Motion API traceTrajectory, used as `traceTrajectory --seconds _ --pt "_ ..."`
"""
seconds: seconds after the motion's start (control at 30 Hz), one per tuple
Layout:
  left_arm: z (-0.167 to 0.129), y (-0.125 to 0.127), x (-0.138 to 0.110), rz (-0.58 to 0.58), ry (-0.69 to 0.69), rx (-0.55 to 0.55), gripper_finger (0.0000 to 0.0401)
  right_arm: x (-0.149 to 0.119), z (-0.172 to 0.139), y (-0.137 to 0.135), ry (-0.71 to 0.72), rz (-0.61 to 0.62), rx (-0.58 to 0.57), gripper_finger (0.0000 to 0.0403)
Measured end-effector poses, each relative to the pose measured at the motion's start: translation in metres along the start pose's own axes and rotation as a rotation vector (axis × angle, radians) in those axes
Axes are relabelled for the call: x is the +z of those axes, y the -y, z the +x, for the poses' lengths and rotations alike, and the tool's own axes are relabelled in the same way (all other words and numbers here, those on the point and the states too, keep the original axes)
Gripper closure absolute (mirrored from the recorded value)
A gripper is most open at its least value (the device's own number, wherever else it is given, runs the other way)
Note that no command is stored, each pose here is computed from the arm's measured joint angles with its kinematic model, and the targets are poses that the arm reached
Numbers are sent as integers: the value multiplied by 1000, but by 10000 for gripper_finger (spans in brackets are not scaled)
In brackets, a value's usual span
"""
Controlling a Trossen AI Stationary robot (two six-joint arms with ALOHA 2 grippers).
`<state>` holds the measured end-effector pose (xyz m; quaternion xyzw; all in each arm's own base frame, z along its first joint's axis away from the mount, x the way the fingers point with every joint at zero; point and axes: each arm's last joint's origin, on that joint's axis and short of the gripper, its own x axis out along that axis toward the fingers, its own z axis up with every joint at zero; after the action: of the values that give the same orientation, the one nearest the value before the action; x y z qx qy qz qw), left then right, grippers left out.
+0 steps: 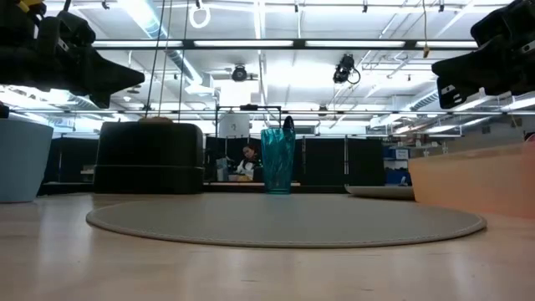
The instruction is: Arrange a breakfast setting
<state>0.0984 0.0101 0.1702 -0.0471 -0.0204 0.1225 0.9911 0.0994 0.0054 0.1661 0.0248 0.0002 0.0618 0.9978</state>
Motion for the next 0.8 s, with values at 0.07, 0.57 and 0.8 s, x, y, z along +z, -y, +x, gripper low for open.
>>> traceTrajectory --seconds 0.07,0.57,0.8 --pt "0 0 0 0 0 0 376 0 0 0 0 0 0 389" --pt "0 0 0 4 0 1 376 0 0 0 0 0 0 389" --pt "0 0 1 18 18 19 376 0 0 0 0 0 0 389"
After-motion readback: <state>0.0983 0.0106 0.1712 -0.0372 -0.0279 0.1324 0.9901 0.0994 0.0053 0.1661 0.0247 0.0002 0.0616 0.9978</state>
